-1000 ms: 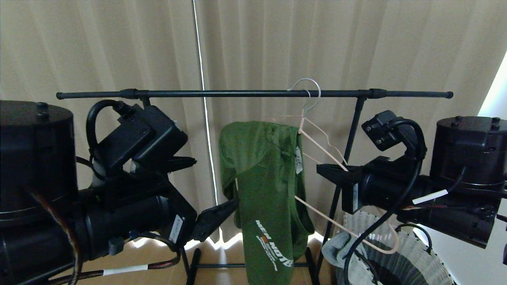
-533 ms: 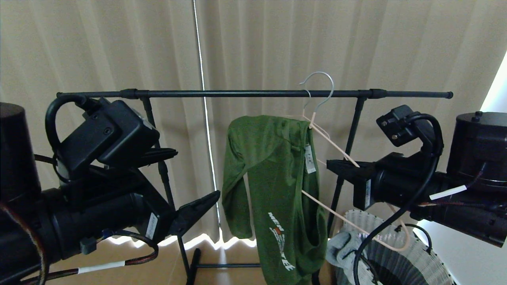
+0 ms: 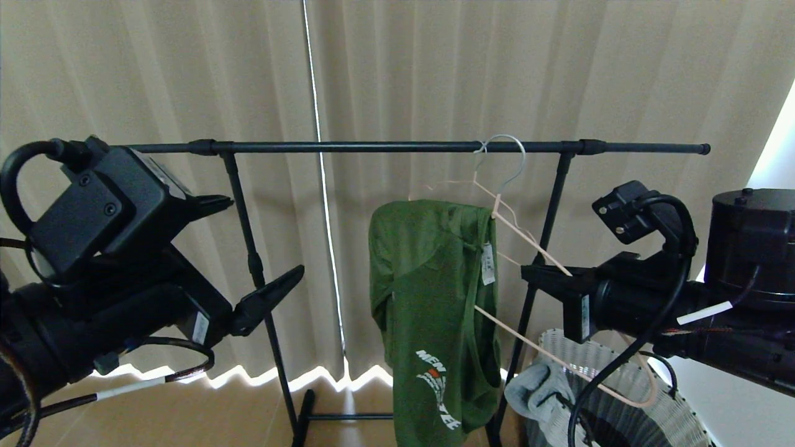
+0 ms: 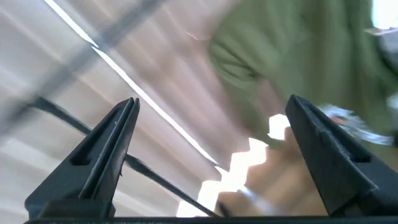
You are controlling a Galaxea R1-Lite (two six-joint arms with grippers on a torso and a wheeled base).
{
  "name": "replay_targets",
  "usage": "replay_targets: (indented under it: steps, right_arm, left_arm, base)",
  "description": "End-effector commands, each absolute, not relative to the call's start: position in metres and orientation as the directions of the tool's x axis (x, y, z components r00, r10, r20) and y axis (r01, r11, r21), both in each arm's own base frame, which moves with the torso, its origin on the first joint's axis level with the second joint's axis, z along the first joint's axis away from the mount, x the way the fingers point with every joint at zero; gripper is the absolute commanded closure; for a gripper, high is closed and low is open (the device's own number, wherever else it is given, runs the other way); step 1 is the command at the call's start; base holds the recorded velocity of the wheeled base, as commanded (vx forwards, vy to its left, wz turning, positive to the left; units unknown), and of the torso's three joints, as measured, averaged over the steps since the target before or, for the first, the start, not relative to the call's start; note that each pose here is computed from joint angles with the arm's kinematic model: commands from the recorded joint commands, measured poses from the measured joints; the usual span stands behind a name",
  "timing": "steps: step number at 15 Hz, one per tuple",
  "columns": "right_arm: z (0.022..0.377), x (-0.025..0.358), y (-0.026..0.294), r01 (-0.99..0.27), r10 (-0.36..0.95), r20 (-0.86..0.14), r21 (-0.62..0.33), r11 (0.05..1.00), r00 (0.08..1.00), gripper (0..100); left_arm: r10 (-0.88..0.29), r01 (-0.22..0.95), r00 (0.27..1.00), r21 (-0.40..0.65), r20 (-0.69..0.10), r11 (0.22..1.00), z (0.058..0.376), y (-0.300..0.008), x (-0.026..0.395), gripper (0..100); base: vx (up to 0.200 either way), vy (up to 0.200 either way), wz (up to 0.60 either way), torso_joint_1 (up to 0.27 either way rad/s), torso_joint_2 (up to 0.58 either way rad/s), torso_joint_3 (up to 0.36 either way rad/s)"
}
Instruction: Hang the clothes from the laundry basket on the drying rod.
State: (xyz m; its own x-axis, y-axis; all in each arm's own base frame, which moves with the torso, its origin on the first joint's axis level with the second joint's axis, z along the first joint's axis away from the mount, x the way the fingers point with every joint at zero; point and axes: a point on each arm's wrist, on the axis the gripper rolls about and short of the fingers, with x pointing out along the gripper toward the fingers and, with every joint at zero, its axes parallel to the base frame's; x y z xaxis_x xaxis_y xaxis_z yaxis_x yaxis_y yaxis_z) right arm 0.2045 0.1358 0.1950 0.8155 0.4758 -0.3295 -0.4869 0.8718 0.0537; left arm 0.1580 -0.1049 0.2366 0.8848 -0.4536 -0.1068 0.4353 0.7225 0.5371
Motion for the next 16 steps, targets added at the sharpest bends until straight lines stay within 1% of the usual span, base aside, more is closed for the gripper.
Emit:
replay_targets:
  steps: [1, 2, 4, 5, 6, 8, 9, 11, 16]
  right_arm:
    - [0.195, 0.204, 0.137, -0.492, 0.48, -0.328, 0.053, 0.869, 0.814, 100]
    - [0.194, 0.205, 0.138, -0.501, 0.481, -0.332, 0.028, 0.865, 0.812, 100]
    - [0.195, 0.205, 0.139, -0.513, 0.49, -0.325, 0.016, 0.858, 0.809, 100]
    - [0.195, 0.204, 0.142, -0.526, 0.503, -0.322, 0.018, 0.85, 0.802, 100]
    - [0.197, 0.201, 0.148, -0.553, 0.526, -0.315, 0.006, 0.833, 0.79, 100]
    - [0.197, 0.205, 0.154, -0.594, 0.559, -0.315, -0.019, 0.804, 0.767, 100]
    - [0.198, 0.206, 0.157, -0.638, 0.601, -0.312, -0.023, 0.77, 0.736, 100]
    - [0.201, 0.21, 0.162, -0.687, 0.65, -0.302, -0.021, 0.727, 0.697, 100]
    - [0.199, 0.202, 0.173, -0.744, 0.706, -0.307, -0.012, 0.668, 0.639, 100]
  left_arm:
    - [-0.445, 0.423, 0.889, 0.571, -0.111, 0.703, 0.232, -0.105, 0.163, 0]
    - [-0.454, 0.406, 0.885, 0.644, -0.102, 0.648, 0.231, -0.11, 0.168, 0]
    - [-0.504, 0.436, 0.857, 0.676, -0.109, 0.595, 0.225, -0.118, 0.177, 0]
    - [-0.542, 0.457, 0.833, 0.688, -0.11, 0.563, 0.223, -0.124, 0.183, 0]
    - [-0.554, 0.467, 0.824, 0.699, -0.122, 0.541, 0.219, -0.131, 0.191, 0]
    - [-0.558, 0.476, 0.819, 0.7, -0.132, 0.533, 0.218, -0.138, 0.198, 0]
    - [-0.568, 0.481, 0.812, 0.7, -0.13, 0.528, 0.219, -0.142, 0.2, 0]
    - [-0.576, 0.484, 0.807, 0.7, -0.127, 0.525, 0.22, -0.145, 0.2, 0]
    - [-0.575, 0.484, 0.808, 0.701, -0.128, 0.524, 0.218, -0.151, 0.209, 0]
  base:
    - [0.0, 0.0, 0.0, 0.0, 0.0, 0.0]
    - [0.0, 0.0, 0.0, 0.0, 0.0, 0.0]
    - [0.0, 0.0, 0.0, 0.0, 0.0, 0.0]
    - [0.0, 0.0, 0.0, 0.0, 0.0, 0.0]
    - [0.0, 0.0, 0.0, 0.0, 0.0, 0.0]
    - [0.0, 0.0, 0.0, 0.0, 0.0, 0.0]
    - [0.0, 0.0, 0.0, 0.0, 0.0, 0.0]
    - [0.0, 0.0, 0.0, 0.0, 0.0, 0.0]
    - [0.0, 0.0, 0.0, 0.0, 0.0, 0.0]
